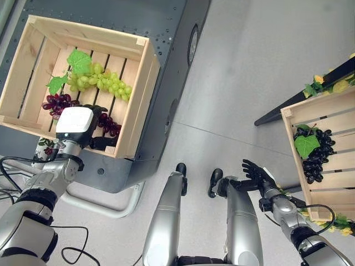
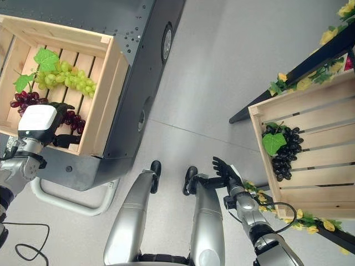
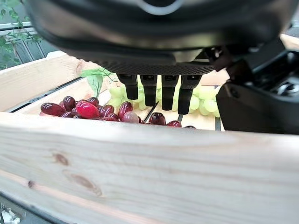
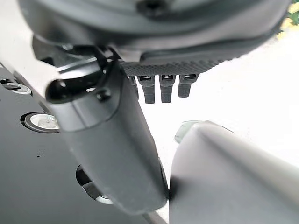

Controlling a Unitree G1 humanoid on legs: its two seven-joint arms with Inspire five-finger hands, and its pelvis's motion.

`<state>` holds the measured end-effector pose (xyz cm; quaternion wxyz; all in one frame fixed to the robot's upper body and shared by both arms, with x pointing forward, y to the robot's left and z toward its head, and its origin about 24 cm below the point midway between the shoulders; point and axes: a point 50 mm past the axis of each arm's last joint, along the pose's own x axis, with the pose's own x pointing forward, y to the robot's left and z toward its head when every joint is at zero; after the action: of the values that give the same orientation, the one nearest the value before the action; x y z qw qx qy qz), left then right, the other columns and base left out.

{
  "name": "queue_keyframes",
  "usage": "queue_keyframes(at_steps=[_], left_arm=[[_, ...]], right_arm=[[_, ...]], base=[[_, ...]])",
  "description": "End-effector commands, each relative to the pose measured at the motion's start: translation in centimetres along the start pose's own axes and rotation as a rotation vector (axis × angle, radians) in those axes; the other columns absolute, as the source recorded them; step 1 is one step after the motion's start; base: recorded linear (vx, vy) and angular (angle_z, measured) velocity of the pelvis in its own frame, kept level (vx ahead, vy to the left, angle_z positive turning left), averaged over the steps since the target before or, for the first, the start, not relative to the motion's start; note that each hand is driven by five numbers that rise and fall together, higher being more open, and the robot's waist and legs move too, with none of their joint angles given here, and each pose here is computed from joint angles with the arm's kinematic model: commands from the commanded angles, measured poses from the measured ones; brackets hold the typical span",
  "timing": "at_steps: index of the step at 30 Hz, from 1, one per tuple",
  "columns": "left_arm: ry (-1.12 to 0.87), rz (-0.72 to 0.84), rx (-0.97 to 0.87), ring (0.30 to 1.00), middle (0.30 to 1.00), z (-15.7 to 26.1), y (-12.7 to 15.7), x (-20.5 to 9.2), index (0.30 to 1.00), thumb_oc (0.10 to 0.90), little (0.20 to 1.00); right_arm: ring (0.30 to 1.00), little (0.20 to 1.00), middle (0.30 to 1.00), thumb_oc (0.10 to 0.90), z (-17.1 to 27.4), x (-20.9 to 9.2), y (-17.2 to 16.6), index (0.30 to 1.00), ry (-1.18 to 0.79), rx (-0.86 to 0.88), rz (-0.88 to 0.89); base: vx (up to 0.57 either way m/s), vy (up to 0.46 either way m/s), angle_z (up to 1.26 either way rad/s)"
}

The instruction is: Pick up the fruits from the basket on one side to the basket on the other side

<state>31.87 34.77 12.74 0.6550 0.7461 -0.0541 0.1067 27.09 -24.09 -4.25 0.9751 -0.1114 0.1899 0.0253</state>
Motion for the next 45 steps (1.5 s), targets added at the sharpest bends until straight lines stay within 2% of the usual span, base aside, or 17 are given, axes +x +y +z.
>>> queue_keyframes(at_steps=[1, 4, 7, 15, 18, 26, 31, 39, 40, 41, 42, 45], left_arm=[[0.123, 0.239, 0.222, 0.9, 0.9, -4.8, 7.1, 0.8, 0.9, 0.8, 0.9], [0.162, 0.256, 0.33, 0.9, 0.9, -5.7, 8.9, 1.3, 0.9, 0.8, 0.9], [0.155, 0.234, 0.401, 0.9, 0.9, -5.9, 9.4, 1.5, 0.9, 0.8, 0.9], [0.077, 0.125, 0.64, 0.9, 0.9, -5.2, 10.5, 2.6, 0.9, 0.8, 0.9], [0.079, 0.076, 0.737, 0.9, 0.9, -5.1, 11.8, 3.2, 0.9, 0.8, 0.9], [-0.028, 0.083, 0.76, 0.9, 0.9, -2.8, 14.6, 4.8, 0.9, 0.8, 0.9], [-0.028, 0.041, 0.774, 0.9, 0.9, -3.0, 14.2, 4.7, 0.9, 0.8, 0.9], [0.155, -0.064, 0.782, 0.9, 0.9, -5.0, 14.1, 4.6, 0.9, 0.8, 0.9], [0.189, -0.077, 0.783, 0.526, 0.526, -5.5, 14.2, 4.5, 0.526, 0.551, 0.526], [0.2, -0.081, 0.785, 0.526, 0.526, -5.7, 14.2, 4.4, 0.526, 0.551, 0.526], [0.204, -0.08, 0.782, 0.3, 0.3, -5.8, 14.2, 4.3, 0.3, 0.4, 0.3], [0.21, -0.071, 0.775, 0.3, 0.3, -5.9, 13.8, 4.2, 0.3, 0.4, 0.3]], right_arm=[[0.9, 0.9, 0.9, 0.8, 0.4, -0.9, -1.0, 0.9, -0.076, -0.002, -0.015], [0.9, 0.9, 0.9, 0.8, 0.9, -0.7, -0.8, 0.9, -0.089, -0.015, -0.005], [0.9, 0.9, 0.9, 0.8, 1.1, -0.4, -0.8, 0.9, -0.094, -0.011, -0.006], [0.9, 0.9, 0.9, 0.8, 1.6, 0.2, -0.3, 0.9, -0.093, -0.018, 0.014], [0.9, 0.9, 0.9, 0.8, 1.4, 0.1, -0.6, 0.9, -0.083, -0.024, 0.016], [0.9, 0.9, 0.9, 0.8, 0.9, -0.1, -0.8, 0.9, -0.083, 0.0, 0.015], [0.9, 0.9, 0.9, 0.8, 1.1, -0.1, -0.5, 0.9, -0.101, 0.007, 0.029], [0.9, 0.9, 0.9, 0.8, 1.2, 0.0, -0.5, 0.9, -0.11, 0.007, 0.034], [0.9, 0.9, 0.9, 0.8, 1.3, 0.0, -0.3, 0.9, -0.113, 0.013, 0.037], [0.9, 0.9, 0.9, 0.8, 1.3, 0.0, -0.3, 0.9, -0.116, 0.018, 0.039], [0.9, 0.9, 0.9, 0.8, 1.4, 0.0, -0.2, 0.9, -0.119, 0.022, 0.039], [0.9, 0.9, 0.9, 0.8, 1.4, 0.0, 0.1, 0.9, -0.13, 0.038, 0.042]], base=[[-0.01, -0.011, 0.21], [-0.02, -0.021, 0.15], [-0.01, -0.036, 0.06], [-0.01, -0.013, 0.04], [0.0, 0.0, 0.0], [0.02, -0.027, 0.05], [0.0, -0.005, 0.01], [0.0, 0.014, -0.01], [0.0, 0.0, 0.0], [0.0, 0.0, 0.0], [0.0, 0.0, 0.0], [0.0, 0.0, 0.0]])
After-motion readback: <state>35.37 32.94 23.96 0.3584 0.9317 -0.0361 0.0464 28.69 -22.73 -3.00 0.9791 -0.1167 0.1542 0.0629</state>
